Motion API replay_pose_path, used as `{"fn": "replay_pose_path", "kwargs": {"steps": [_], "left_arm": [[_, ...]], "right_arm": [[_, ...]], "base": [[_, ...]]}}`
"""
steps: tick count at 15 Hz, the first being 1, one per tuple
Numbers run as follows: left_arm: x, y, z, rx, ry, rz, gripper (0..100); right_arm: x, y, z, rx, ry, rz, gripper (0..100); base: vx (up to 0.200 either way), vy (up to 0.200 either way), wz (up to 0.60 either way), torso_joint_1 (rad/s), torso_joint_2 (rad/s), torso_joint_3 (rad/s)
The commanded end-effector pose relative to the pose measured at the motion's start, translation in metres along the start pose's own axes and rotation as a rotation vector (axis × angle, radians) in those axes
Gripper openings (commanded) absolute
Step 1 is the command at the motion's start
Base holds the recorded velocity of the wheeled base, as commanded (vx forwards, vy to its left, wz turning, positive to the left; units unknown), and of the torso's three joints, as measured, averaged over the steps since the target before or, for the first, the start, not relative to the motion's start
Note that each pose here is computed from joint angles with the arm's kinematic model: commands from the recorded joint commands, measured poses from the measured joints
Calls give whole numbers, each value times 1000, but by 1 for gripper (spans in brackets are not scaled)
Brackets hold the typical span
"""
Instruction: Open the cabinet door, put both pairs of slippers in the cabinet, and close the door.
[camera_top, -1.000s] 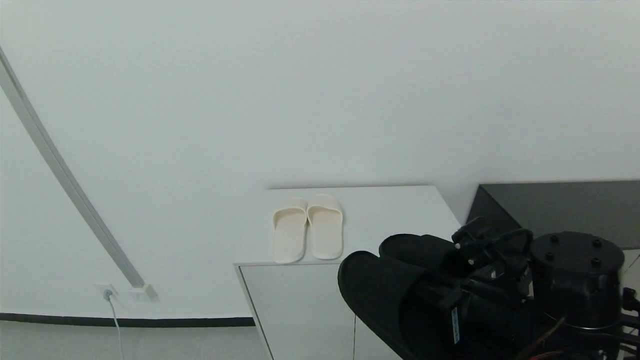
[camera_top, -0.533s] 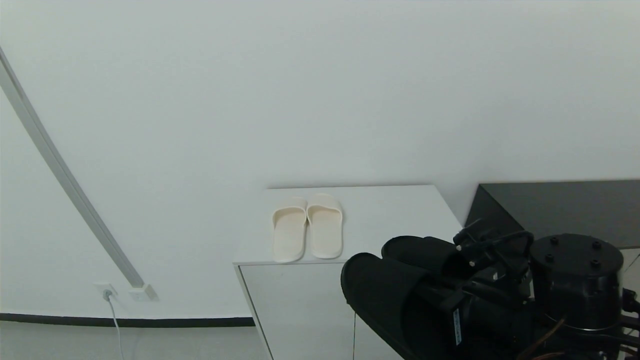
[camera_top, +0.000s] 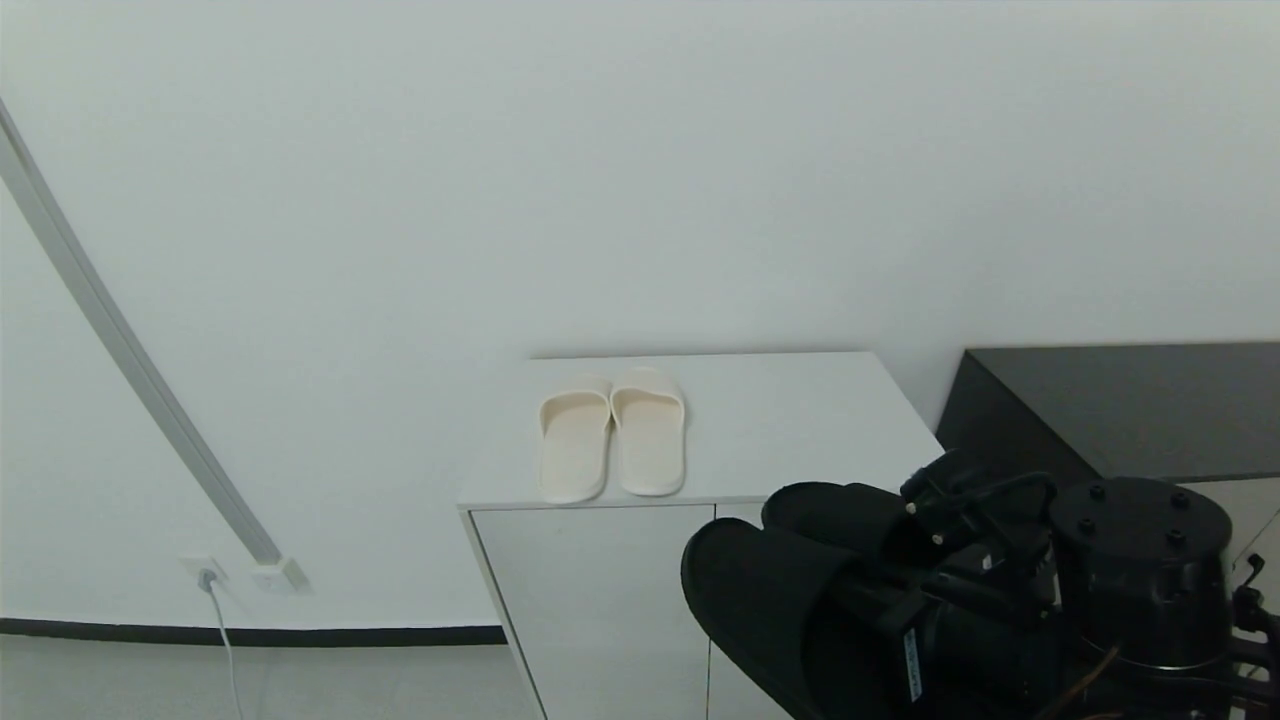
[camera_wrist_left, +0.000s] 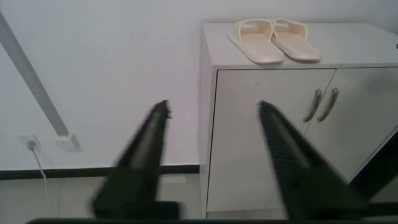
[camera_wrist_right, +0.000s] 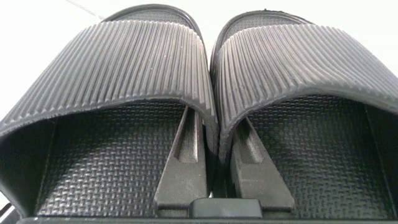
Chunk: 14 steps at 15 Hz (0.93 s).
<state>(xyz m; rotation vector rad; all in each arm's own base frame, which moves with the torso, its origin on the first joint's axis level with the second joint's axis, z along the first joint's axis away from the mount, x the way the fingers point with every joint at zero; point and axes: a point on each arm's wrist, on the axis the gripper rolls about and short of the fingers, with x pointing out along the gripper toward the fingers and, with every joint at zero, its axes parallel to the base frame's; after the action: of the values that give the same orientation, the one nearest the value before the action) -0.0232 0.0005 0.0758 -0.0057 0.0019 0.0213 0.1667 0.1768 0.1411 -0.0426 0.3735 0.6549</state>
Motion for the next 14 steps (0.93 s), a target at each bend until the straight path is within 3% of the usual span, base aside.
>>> {"fn": "replay_pose_path", "kwargs": {"steps": [1, 14], "left_arm": [[0, 0, 0, 0, 1, 0, 100], [0, 0, 0, 0, 1, 0, 100]], "right_arm": [[2, 0, -2, -1, 9, 0, 0], [1, 1, -6, -5, 23, 4, 0]], "base": [[0, 0, 0, -163, 344, 188], [0, 0, 0, -175, 403, 229]]}}
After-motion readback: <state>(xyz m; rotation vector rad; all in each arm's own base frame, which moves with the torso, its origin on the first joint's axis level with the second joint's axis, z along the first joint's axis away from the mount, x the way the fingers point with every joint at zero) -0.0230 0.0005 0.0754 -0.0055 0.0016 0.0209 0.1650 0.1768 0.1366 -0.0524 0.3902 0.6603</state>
